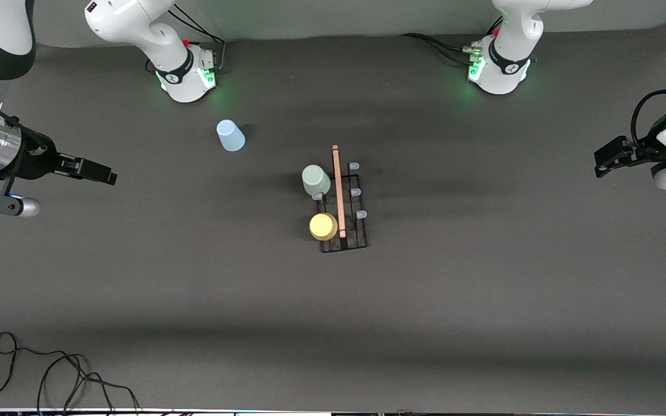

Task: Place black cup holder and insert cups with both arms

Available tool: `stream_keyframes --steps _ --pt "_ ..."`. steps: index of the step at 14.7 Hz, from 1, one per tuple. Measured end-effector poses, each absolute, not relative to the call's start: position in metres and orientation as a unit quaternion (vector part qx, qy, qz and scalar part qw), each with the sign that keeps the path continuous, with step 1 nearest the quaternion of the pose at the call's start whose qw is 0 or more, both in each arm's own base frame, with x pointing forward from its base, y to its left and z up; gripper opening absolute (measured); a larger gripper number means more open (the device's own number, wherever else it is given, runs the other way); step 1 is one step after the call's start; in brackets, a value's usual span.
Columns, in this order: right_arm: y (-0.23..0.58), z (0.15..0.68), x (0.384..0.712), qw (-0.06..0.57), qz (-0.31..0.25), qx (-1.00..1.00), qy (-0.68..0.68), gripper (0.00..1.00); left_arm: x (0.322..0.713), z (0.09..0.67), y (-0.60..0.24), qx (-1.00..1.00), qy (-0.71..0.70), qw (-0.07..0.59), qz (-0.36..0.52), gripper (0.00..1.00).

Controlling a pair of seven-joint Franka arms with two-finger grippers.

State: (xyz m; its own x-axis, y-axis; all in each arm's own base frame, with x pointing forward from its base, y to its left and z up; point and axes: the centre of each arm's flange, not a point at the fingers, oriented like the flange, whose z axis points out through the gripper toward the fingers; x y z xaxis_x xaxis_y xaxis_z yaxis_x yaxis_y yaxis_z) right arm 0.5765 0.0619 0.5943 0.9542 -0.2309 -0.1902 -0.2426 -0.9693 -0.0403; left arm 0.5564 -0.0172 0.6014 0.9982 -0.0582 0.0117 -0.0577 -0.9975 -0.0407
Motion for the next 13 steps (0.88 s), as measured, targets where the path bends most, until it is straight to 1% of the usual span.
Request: stream_keyframes --steps 5,9,13 --pt "0.058 0.59 0.577 0.021 0.095 -0.988 0.122 1.0 0.556 0.602 -0.017 -0.999 0.029 0.02 -0.007 1.0" --pt "0.042 0.583 0.582 0.025 0.103 -0.986 0.125 1.0 0.556 0.602 -0.017 -0.999 0.029 0.02 -0.007 1.0" --pt "0.032 0.587 0.58 0.033 0.104 -0.987 0.116 1.0 0.556 0.602 -0.017 -0.999 0.029 0.02 -0.007 1.0"
